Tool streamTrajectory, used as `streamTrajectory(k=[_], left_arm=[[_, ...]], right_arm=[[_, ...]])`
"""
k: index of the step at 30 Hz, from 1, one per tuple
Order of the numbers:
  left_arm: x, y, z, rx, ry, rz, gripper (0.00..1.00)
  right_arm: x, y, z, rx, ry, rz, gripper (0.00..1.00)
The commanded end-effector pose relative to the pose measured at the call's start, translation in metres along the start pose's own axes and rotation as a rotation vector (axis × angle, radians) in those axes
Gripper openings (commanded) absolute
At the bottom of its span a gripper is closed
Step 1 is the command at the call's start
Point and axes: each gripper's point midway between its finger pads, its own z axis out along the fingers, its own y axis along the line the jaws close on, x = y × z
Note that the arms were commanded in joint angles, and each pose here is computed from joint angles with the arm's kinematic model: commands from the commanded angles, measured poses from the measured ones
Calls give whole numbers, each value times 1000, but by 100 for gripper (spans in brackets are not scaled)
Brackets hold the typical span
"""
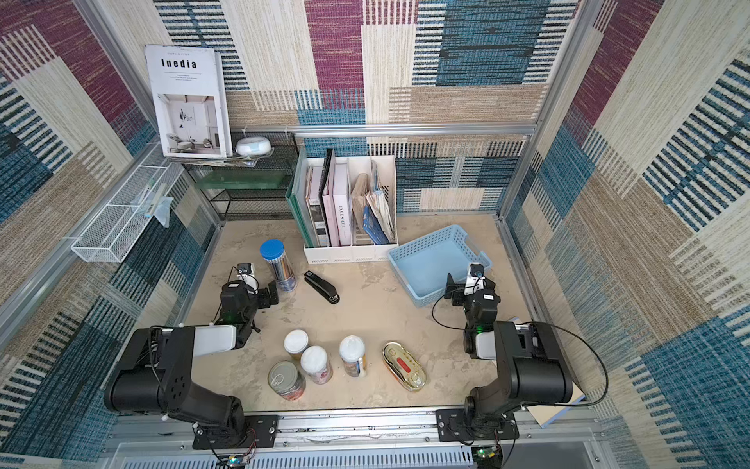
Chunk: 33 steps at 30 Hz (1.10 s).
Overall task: Put the canned food in the basket
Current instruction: Pick up the basket from the center of the board.
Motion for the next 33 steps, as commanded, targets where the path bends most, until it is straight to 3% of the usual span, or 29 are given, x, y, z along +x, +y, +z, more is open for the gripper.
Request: streamTrajectory(k=[1, 20, 23, 26, 29, 31, 33], left_arm=[[-9, -2, 0, 12, -34, -1, 99], [-9, -2, 0, 12, -32, 1, 99], [-9, -2, 0, 12, -34, 0, 99], [-20, -7, -6, 35, -39, 16, 99], [-43, 13, -21, -109, 61, -48, 95], [-72, 14, -41, -120, 22, -135, 95], [-102, -2, -67, -99, -41, -121, 95]], right_arm=[[-3, 1, 0, -3, -11, -5, 99], [-3, 1, 1, -3, -7, -4, 99], [-16, -20, -3, 116, -19, 60, 99], [-43, -38, -1, 222, 64, 155, 99], [-71, -26, 5, 169, 174, 251, 99], [-62, -26, 3, 208, 311, 373, 99], [-45, -18, 4, 201, 440, 447, 99]])
